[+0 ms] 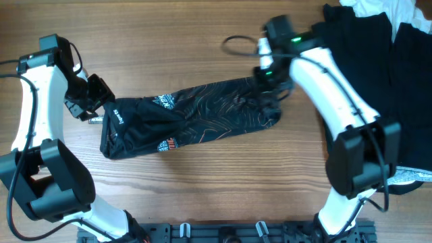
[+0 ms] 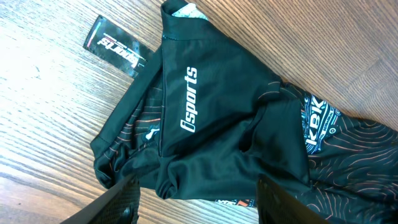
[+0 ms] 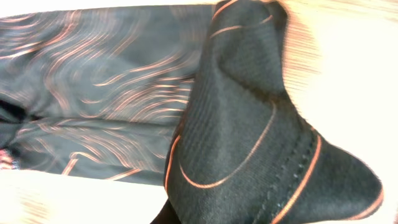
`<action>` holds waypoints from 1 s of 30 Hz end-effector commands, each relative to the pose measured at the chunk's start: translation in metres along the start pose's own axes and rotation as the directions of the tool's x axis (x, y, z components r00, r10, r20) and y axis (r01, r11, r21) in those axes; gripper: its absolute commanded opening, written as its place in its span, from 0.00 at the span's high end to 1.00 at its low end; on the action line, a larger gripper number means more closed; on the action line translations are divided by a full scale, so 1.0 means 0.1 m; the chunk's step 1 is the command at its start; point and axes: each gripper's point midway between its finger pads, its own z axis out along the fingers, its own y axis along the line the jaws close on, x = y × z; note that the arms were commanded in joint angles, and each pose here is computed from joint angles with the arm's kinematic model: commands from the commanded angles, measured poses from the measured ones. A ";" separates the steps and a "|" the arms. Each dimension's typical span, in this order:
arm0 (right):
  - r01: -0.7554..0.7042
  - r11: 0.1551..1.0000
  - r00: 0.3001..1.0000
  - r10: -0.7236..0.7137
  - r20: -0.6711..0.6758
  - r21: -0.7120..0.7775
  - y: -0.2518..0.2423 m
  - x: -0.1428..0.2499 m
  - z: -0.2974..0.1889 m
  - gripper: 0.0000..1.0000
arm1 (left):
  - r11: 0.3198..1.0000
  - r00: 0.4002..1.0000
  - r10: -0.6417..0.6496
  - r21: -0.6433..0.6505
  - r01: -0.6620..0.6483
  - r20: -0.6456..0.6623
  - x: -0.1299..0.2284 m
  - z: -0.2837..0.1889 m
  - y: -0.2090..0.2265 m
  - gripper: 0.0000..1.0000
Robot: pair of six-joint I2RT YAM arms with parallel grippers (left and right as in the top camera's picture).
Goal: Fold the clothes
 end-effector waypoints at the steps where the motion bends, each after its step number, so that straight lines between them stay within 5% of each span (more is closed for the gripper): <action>1: 0.035 0.999 0.999 -0.035 -0.017 -0.017 0.40 0.05 0.20 0.95 | 1.000 1.000 0.025 0.018 -0.025 0.000 0.06 -0.02 -0.10 0.40; 3: 0.083 0.995 0.996 -0.085 -0.038 -0.050 0.60 0.10 0.31 0.83 | 0.999 0.999 0.040 0.018 -0.040 -0.002 0.09 -0.02 -0.15 0.39; 5: 0.199 0.968 0.978 -0.206 -0.030 -0.155 0.90 0.15 0.36 0.59 | 0.998 0.999 0.051 0.019 -0.051 0.001 0.09 -0.01 -0.19 0.39; 7: 0.227 0.956 0.973 -0.232 -0.008 -0.189 1.01 0.13 0.35 0.49 | 0.998 0.999 0.054 0.020 -0.054 0.003 0.09 -0.01 -0.19 0.39; 12: 0.210 0.967 0.978 -0.210 0.010 -0.142 0.86 0.04 0.36 0.46 | 0.998 0.999 0.053 0.019 -0.054 0.002 0.09 -0.01 -0.19 0.37; 16: -0.017 0.989 1.000 0.017 0.001 0.145 0.04 -0.02 0.27 0.45 | 0.998 0.998 0.055 0.011 -0.055 -0.017 0.13 0.03 -0.17 0.32; 23: -0.177 0.968 0.984 0.175 0.027 0.180 -0.61 0.00 -0.09 0.35 | 0.993 0.995 0.104 -0.059 -0.104 -0.011 0.22 0.62 0.10 0.12; 28: -0.171 0.967 0.985 0.174 0.005 0.188 -0.68 0.05 -0.11 0.35 | 0.991 0.993 0.112 -0.078 -0.110 0.027 0.27 1.07 0.25 0.13; 30: -0.172 0.967 0.985 0.174 0.005 0.188 -0.68 0.05 -0.11 0.35 | 0.991 0.993 0.116 -0.070 -0.115 0.013 0.34 1.18 0.26 0.27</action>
